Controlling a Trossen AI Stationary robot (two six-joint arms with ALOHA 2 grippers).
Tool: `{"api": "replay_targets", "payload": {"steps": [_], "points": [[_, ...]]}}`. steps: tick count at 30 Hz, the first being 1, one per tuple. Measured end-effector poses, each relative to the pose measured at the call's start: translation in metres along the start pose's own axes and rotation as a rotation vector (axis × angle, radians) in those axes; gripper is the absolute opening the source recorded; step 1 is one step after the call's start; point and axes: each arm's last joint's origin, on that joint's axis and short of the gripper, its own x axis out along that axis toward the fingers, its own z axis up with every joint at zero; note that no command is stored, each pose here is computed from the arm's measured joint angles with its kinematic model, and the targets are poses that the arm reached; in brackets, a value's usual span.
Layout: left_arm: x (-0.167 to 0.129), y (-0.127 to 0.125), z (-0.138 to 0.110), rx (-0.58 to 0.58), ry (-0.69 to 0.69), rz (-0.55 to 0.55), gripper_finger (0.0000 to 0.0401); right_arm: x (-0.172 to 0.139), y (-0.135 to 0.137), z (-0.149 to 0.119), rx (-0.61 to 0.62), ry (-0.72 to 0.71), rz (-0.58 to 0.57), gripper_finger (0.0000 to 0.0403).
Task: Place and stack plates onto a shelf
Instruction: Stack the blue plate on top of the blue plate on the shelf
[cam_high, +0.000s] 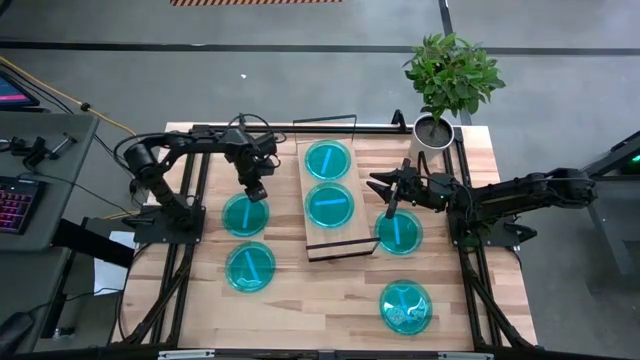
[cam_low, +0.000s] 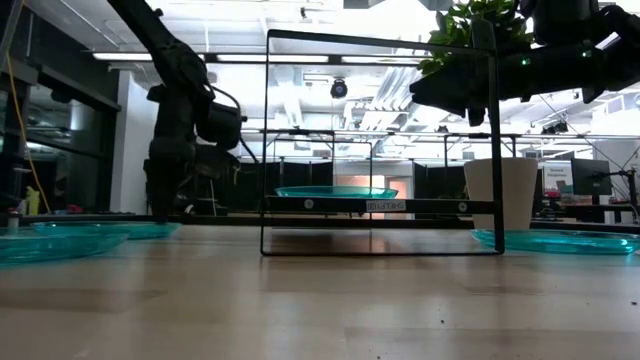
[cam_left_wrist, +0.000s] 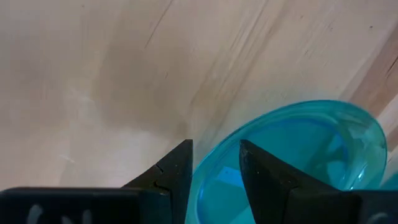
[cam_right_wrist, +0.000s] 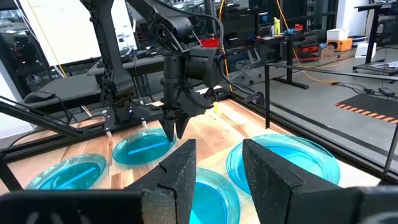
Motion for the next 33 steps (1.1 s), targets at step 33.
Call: {"api": "replay_targets", "payload": {"steps": [33], "points": [[-0.074, -0.019, -0.01, 0.103, -0.119, 0.035, 0.0001, 0.0, 0.0, 0.0, -0.003, 0.005, -0.001, 0.0123]]}}
